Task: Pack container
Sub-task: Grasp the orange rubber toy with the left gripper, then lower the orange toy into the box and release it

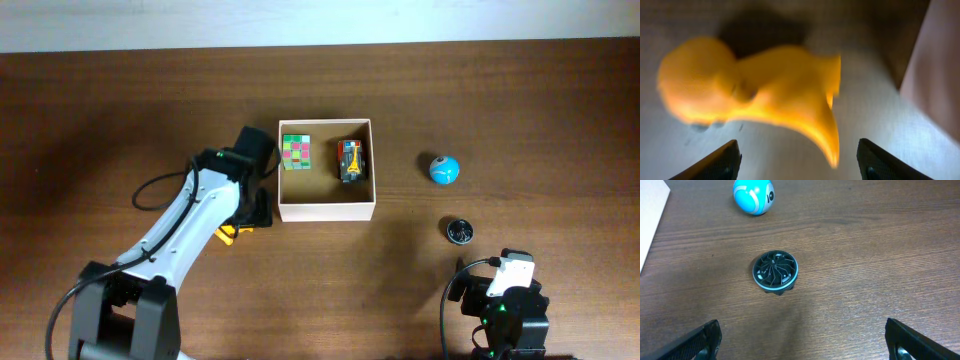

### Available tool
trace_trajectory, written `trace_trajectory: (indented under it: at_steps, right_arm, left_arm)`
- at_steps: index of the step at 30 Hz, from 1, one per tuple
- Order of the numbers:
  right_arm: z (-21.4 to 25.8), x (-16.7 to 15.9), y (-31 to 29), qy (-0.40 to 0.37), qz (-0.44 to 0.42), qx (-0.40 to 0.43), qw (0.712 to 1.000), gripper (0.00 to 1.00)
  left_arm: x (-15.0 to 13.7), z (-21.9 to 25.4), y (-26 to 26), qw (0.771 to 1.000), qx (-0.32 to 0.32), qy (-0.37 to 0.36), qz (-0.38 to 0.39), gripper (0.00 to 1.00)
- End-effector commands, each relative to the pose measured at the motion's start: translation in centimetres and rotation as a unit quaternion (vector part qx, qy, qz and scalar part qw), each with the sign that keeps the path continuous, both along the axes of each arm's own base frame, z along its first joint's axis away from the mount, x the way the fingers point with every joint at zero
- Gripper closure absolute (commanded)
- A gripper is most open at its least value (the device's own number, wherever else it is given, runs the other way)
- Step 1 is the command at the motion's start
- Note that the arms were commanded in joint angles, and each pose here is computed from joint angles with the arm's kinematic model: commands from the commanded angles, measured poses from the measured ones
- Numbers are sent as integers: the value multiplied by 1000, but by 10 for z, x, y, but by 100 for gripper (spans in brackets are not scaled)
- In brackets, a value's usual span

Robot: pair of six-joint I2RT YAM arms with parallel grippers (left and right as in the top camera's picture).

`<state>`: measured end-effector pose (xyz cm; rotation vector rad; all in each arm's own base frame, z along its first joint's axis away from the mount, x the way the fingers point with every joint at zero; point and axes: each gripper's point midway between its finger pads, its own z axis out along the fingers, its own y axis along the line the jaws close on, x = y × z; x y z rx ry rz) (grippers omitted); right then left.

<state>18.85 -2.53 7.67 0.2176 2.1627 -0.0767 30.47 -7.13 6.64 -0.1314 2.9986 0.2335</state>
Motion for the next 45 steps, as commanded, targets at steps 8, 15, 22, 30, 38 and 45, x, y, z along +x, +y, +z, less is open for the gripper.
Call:
trace_trajectory:
  at_steps: [8, 15, 22, 30, 38, 45]
  right_arm:
    - [-2, 0, -1, 0, -4, 2, 1000, 1]
    - [-2, 0, -1, 0, -4, 2, 1000, 1]
    - [-2, 0, -1, 0, -4, 2, 1000, 1]
    - [-2, 0, -1, 0, -4, 2, 1000, 1]
    - [-2, 0, -1, 0, -3, 2, 1000, 1]
    - [-2, 0, -1, 0, -4, 2, 1000, 1]
  left_arm:
    - [10, -36, 4, 999, -4, -43, -17, 38]
    - [11, -30, 4, 999, -7, -51, -16, 98]
    - [19, 48, 1, 992, -28, -122, -16, 98]
    - [17, 160, -24, 965, -78, -246, -48, 98]
    - [26, 163, -99, 947, -141, -276, -84, 98]
    - [40, 96, -166, 953, -171, -213, -131, 98]
